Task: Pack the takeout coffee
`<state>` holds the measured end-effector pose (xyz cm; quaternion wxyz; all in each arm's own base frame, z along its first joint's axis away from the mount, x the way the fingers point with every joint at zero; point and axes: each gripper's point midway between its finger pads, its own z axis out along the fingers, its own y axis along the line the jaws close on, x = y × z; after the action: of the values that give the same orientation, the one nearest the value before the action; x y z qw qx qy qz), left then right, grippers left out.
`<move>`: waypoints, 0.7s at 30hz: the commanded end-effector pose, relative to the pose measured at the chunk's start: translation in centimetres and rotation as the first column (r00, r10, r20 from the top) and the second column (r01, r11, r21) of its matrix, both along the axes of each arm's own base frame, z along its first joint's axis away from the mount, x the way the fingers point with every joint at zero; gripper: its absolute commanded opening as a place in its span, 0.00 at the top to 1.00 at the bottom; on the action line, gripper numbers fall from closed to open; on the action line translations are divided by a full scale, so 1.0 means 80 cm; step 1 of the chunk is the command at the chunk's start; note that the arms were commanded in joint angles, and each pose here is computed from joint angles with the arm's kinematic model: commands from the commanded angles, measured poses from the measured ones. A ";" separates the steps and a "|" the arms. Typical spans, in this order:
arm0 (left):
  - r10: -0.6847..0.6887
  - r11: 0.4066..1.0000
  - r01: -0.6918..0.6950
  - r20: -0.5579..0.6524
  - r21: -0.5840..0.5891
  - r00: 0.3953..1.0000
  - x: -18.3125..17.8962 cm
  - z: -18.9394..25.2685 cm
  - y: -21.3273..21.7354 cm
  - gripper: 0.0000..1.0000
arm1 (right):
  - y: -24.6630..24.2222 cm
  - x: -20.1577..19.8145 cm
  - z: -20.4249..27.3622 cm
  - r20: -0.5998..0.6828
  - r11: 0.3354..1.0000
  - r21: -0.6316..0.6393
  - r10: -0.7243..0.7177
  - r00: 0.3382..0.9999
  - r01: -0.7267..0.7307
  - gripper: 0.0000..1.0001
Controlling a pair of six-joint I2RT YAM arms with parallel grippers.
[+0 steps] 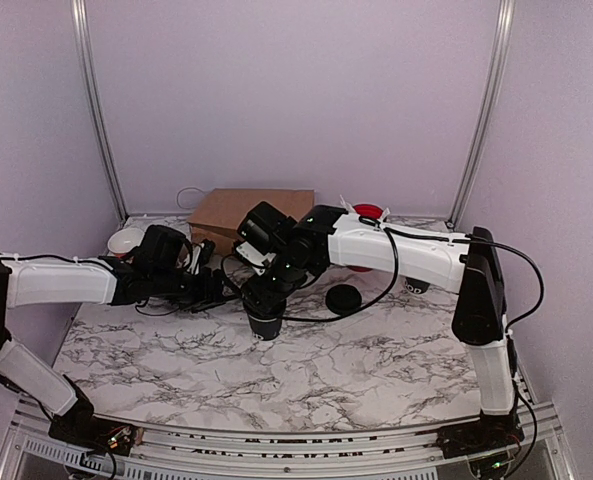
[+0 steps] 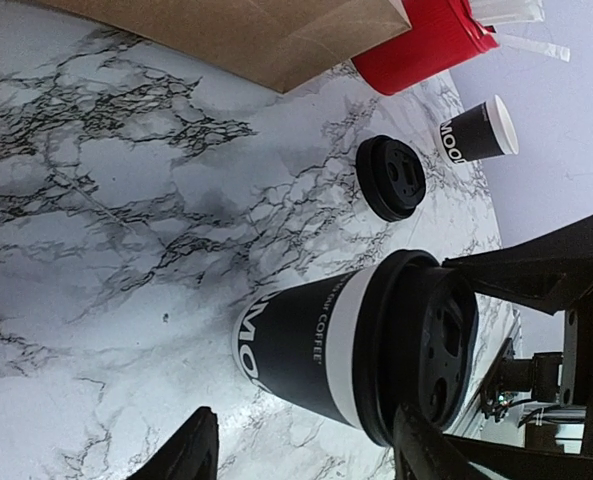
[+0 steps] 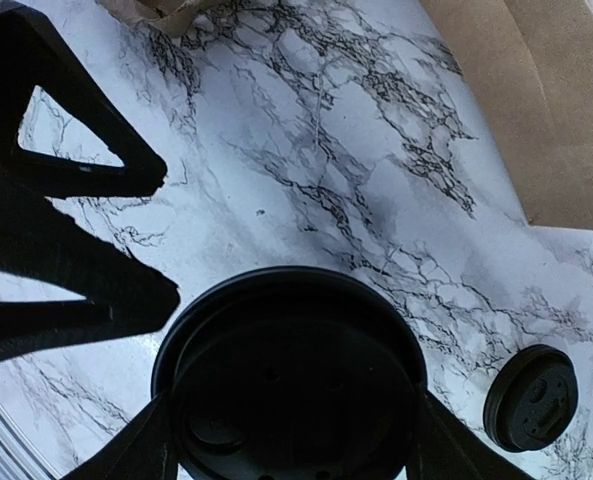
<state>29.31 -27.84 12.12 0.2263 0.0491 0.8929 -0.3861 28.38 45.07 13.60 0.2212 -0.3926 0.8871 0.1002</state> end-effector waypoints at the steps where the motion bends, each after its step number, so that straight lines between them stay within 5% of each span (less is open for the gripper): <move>1: -0.040 0.998 0.043 0.053 -0.052 0.998 0.007 0.024 -0.025 0.43 | -0.013 -0.017 -0.055 -0.105 0.997 -0.079 0.000 0.994 -0.008 0.28; 12: 0.004 1.000 -0.004 0.017 -0.015 1.000 0.013 0.001 -0.024 0.63 | -0.015 -0.018 -0.058 -0.107 0.997 -0.080 -0.004 0.994 -0.005 0.28; 21: 0.041 0.998 -0.039 0.060 -0.044 0.997 0.015 0.021 -0.019 0.66 | -0.016 -0.019 -0.063 -0.113 0.997 -0.083 -0.006 0.994 -0.003 0.28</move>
<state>30.11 -29.83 12.98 0.2392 0.0503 0.8820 -0.4030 28.65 45.46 13.52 0.2315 -0.3898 0.8847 0.1085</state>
